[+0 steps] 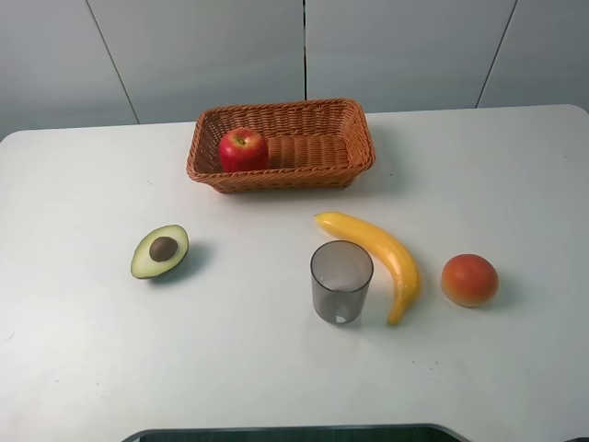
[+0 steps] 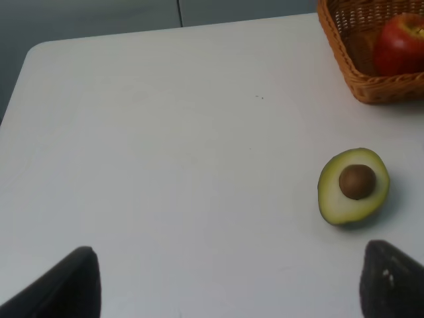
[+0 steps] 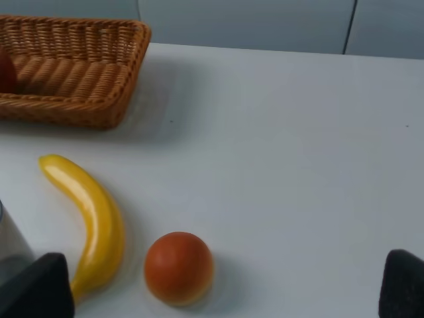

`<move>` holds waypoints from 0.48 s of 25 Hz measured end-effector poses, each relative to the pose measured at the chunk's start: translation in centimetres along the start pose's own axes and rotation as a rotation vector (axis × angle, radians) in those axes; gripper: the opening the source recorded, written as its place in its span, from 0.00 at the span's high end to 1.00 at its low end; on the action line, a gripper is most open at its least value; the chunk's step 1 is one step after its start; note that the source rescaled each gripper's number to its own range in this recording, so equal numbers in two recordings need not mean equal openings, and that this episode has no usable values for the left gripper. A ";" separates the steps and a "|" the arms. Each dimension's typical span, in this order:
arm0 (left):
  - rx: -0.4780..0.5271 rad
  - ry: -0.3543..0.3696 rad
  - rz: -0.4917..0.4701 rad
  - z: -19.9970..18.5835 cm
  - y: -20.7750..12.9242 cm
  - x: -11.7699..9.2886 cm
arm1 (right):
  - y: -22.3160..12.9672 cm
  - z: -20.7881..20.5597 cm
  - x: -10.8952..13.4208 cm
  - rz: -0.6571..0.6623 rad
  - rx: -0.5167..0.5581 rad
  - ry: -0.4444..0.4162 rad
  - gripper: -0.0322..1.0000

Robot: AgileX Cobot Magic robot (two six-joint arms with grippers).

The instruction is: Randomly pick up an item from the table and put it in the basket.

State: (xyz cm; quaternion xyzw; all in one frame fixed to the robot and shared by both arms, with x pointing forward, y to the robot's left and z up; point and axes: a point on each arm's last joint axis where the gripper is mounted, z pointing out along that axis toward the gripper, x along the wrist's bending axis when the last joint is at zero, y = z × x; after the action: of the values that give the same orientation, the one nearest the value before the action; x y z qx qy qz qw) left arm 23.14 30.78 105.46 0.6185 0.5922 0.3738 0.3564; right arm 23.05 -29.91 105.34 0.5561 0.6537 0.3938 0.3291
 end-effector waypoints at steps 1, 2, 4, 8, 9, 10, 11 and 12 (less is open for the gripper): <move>0.000 0.000 0.000 0.0 0.0 0.0 | 0.0 0.0 0.1 0.007 0.001 0.014 0.00; 0.000 0.000 0.000 0.0 0.0 0.0 | 0.0 0.0 0.3 0.014 0.001 0.028 0.00; 0.000 0.000 0.000 0.0 0.0 0.0 | 0.0 0.0 0.4 0.015 0.001 0.044 0.00; -0.001 0.000 0.000 0.0 0.0 0.0 | 0.0 0.0 0.4 0.016 0.001 0.049 0.00; 0.000 0.000 0.000 0.0 0.0 0.0 | 0.0 0.0 0.4 0.016 0.001 0.049 0.00; 0.000 0.000 0.000 0.0 0.0 0.0 | 0.0 0.0 0.4 0.016 0.001 0.049 0.00; 0.000 0.000 0.000 0.0 0.0 0.0 | 0.0 0.0 0.4 0.015 0.001 0.047 0.00; 0.000 0.000 0.000 0.0 0.0 0.0 | 0.0 0.0 0.4 0.014 0.001 0.045 0.00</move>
State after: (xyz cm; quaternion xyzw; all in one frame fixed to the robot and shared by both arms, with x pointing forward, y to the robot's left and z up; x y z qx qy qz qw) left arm 23.14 30.78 105.46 0.6185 0.5922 0.3738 0.3564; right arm 22.97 -29.51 105.35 0.5517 0.6574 0.4080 0.3114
